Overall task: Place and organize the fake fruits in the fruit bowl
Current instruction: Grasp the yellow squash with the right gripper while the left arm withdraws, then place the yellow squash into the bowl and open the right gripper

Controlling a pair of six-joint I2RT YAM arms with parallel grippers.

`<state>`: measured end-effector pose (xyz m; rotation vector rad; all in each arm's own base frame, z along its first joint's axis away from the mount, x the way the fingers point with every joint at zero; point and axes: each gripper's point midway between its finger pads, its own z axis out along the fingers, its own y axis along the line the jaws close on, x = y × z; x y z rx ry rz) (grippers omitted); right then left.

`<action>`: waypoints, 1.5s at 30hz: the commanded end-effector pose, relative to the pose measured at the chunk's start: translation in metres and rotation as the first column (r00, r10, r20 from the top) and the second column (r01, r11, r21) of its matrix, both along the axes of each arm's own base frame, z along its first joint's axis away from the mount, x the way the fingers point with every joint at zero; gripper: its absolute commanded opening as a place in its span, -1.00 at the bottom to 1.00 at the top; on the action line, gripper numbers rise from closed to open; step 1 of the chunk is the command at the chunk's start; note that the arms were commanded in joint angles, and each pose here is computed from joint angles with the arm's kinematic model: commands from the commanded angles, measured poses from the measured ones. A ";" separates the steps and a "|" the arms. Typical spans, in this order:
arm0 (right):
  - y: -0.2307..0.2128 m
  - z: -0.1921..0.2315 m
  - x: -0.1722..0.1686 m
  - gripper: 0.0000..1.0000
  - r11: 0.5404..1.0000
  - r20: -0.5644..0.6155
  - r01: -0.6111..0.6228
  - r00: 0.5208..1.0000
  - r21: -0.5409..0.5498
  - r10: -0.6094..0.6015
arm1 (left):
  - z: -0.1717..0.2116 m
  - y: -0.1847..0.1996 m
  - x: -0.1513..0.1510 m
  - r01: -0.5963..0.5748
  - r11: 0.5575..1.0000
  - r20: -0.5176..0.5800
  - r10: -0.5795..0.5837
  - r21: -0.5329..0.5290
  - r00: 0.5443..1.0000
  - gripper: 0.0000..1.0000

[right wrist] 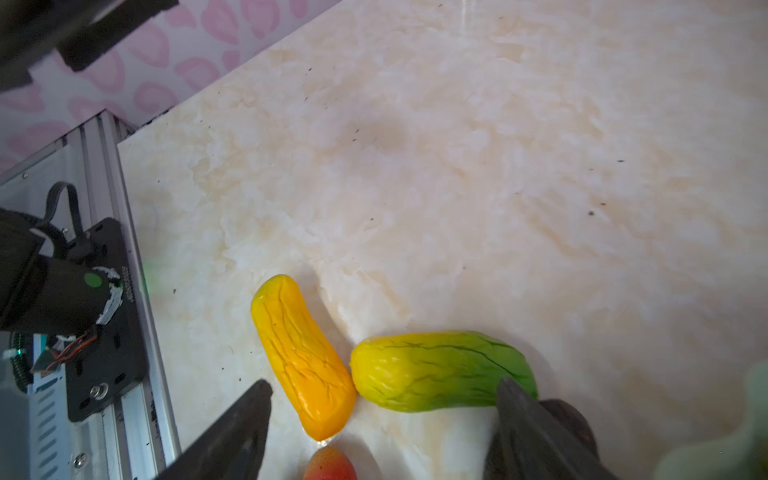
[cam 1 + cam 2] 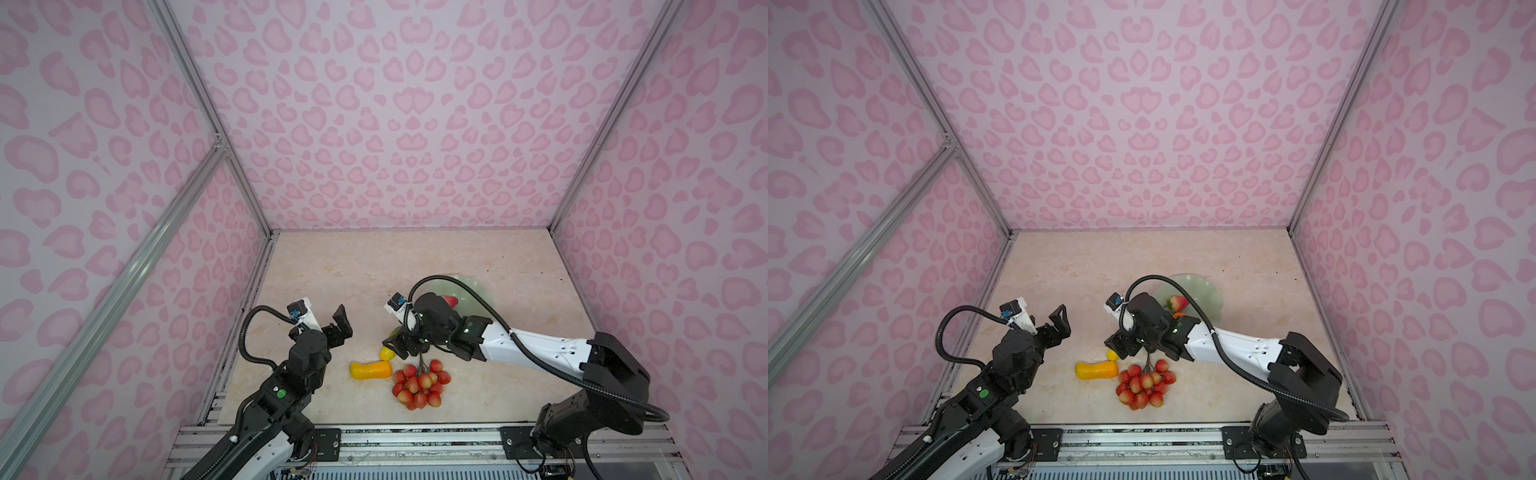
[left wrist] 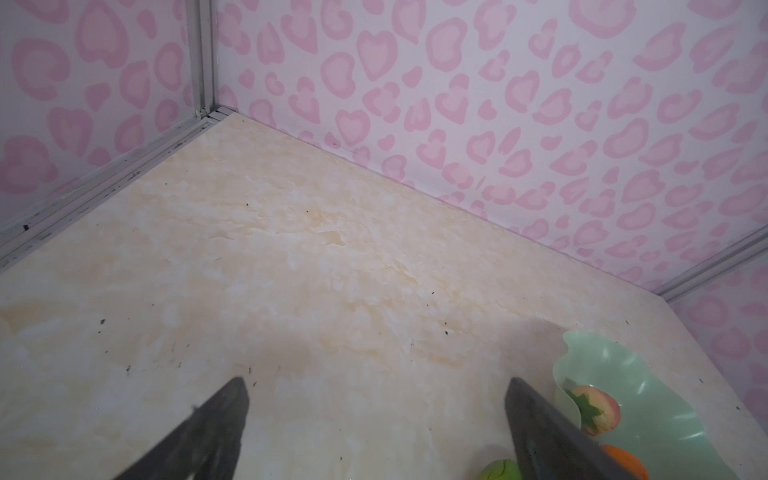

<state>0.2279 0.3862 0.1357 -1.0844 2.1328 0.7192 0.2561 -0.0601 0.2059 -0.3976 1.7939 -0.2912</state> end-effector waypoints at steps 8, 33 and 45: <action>0.047 -0.063 -0.051 0.51 0.961 -0.071 -0.225 0.974 -0.159 0.217 | 0.010 0.037 -0.028 -0.111 0.989 0.071 0.118 -0.094 0.990 0.98; 0.080 -0.020 -0.017 -0.67 0.991 -0.118 -0.121 0.985 0.065 0.128 | 0.022 0.037 -0.039 -0.064 0.992 0.091 0.074 -0.113 0.993 0.98; -0.124 0.031 0.136 -0.69 0.817 -0.123 0.564 0.825 0.116 -0.552 | 0.005 -0.024 -0.012 0.173 0.984 -0.041 -0.174 -0.032 0.984 0.94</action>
